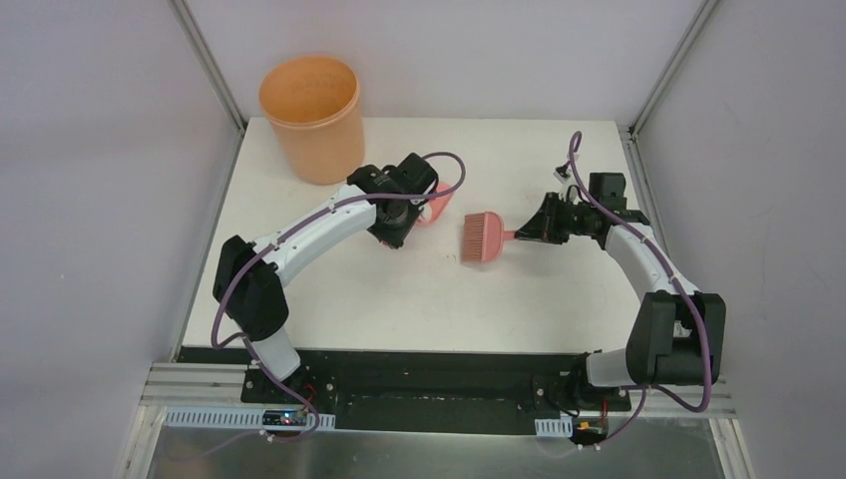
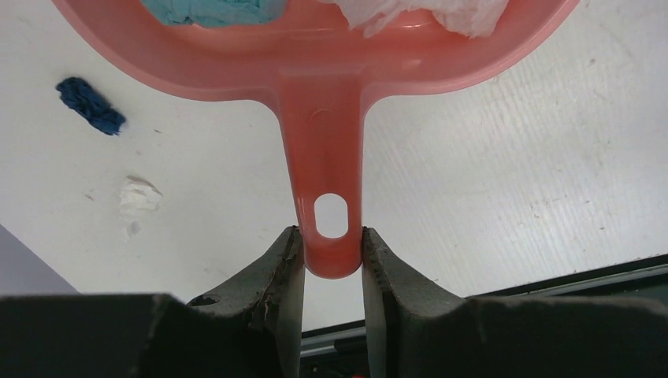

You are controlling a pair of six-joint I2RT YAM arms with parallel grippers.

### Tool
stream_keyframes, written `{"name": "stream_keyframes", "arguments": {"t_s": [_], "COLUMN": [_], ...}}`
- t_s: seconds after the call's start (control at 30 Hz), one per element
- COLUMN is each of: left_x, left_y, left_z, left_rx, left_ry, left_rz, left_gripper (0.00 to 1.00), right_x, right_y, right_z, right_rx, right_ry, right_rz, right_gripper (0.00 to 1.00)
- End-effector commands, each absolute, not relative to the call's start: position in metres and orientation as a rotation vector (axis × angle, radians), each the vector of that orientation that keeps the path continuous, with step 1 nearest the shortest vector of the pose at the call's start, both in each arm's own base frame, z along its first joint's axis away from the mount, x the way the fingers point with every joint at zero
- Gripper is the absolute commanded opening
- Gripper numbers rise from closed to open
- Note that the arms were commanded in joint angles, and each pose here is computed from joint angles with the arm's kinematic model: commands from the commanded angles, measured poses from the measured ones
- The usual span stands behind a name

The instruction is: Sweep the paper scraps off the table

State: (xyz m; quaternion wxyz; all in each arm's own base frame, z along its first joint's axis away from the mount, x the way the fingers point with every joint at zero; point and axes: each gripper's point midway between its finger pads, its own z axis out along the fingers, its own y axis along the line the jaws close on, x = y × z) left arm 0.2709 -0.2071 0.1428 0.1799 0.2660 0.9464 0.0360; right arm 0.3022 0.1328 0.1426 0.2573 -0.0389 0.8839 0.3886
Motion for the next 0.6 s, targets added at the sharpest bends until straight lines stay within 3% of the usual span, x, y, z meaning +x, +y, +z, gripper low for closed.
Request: {"name": "stream_keyframes", "arguments": {"t_s": [0.0, 0.57], "left_x": [0.3, 0.341], "left_y": [-0.207, -0.214], "left_z": [0.197, 0.193], "left_rx": [0.652, 0.515], "left_ry": [2.513, 2.44], "left_rz": [0.049, -0.052], "left_gripper": [0.0, 0.0], "right_x": [0.315, 0.313], "right_y": [0.134, 0.132], "right_z": [0.179, 0.18], "right_rx": [-0.167, -0.163], "right_ry": [2.271, 2.273], "right_rz": [1.048, 1.039], "right_gripper": [0.0, 0.0]}}
